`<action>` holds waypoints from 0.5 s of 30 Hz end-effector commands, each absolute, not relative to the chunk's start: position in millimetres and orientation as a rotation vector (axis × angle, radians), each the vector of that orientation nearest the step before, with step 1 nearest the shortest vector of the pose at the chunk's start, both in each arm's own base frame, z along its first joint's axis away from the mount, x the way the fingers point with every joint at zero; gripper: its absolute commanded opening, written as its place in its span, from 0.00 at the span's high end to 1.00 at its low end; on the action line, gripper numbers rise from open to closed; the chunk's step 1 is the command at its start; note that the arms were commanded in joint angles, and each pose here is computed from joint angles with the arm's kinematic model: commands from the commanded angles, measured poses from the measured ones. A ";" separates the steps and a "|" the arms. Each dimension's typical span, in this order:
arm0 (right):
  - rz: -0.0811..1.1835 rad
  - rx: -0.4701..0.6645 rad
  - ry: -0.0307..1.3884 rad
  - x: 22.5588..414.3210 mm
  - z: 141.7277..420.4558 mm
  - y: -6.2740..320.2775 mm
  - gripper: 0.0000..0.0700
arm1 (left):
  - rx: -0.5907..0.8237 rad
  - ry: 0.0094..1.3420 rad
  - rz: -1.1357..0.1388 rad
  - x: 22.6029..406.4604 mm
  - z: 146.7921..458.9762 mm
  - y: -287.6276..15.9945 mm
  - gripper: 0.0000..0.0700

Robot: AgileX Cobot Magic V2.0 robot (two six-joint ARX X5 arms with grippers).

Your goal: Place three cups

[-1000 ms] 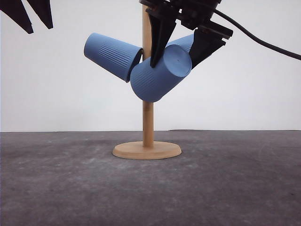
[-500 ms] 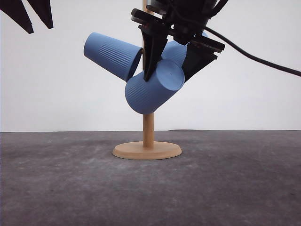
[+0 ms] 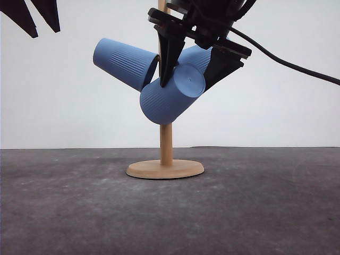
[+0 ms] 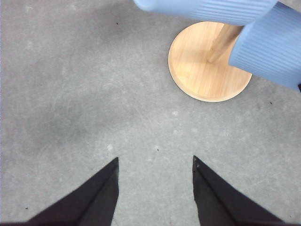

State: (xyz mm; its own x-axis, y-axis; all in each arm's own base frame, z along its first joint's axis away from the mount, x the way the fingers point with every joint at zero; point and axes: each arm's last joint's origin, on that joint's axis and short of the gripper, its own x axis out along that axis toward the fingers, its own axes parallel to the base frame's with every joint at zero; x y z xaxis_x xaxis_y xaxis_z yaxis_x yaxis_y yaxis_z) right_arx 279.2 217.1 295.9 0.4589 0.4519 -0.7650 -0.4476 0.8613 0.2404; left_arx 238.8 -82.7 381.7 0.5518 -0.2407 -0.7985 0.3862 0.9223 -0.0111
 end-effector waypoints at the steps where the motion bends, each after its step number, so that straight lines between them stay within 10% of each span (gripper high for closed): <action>1: 0.581 0.022 0.928 280.8 297.9 223.1 0.38 | 0.177 0.899 -0.377 242.1 385.4 -85.0 0.59; 15: 0.584 0.001 0.952 279.2 296.1 221.8 0.26 | 0.178 0.906 -0.376 241.6 384.9 -84.8 0.59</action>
